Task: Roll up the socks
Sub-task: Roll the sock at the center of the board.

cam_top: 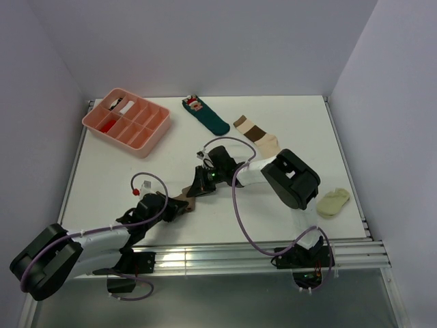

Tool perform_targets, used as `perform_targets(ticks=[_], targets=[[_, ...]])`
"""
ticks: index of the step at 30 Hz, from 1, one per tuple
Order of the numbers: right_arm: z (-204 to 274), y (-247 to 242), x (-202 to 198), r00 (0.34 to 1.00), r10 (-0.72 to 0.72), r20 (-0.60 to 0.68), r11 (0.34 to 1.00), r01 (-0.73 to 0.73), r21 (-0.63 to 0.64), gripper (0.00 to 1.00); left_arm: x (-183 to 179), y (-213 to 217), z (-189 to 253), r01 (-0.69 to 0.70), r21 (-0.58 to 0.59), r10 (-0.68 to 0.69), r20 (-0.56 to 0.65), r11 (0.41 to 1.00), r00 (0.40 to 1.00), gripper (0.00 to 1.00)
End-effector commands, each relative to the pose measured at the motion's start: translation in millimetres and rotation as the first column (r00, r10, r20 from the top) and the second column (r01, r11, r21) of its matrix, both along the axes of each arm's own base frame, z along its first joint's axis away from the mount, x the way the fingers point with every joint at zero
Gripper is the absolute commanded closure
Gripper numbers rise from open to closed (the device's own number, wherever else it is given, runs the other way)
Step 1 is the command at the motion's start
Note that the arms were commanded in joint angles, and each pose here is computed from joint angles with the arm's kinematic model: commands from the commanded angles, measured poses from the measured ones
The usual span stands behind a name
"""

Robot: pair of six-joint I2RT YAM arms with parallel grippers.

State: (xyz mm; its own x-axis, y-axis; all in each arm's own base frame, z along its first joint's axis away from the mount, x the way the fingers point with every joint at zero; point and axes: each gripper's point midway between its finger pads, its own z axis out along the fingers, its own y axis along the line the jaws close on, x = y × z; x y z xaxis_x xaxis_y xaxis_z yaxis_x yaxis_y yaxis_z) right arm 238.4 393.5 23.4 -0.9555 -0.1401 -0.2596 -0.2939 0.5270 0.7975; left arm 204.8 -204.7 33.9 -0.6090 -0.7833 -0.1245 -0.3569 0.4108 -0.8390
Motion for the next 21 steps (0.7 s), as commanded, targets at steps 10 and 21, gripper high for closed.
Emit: perform_targets(ticks=[10, 21], targets=[[-11.8, -39.6, 14.3, 0.995, -0.052, 0.084, 0.990, 0.062, -0.125, 1.00, 9.0, 19.5, 0.6, 0.019, 0.203, -0.021, 0.009, 0.979, 1.000, 0.52], [4.4, -61.2, 26.8, 0.987, -0.070, 0.143, 0.990, 0.086, -0.112, 1.00, 34.4, 36.2, 1.2, 0.001, 0.302, -0.009, 0.024, 0.953, 1.000, 0.65]])
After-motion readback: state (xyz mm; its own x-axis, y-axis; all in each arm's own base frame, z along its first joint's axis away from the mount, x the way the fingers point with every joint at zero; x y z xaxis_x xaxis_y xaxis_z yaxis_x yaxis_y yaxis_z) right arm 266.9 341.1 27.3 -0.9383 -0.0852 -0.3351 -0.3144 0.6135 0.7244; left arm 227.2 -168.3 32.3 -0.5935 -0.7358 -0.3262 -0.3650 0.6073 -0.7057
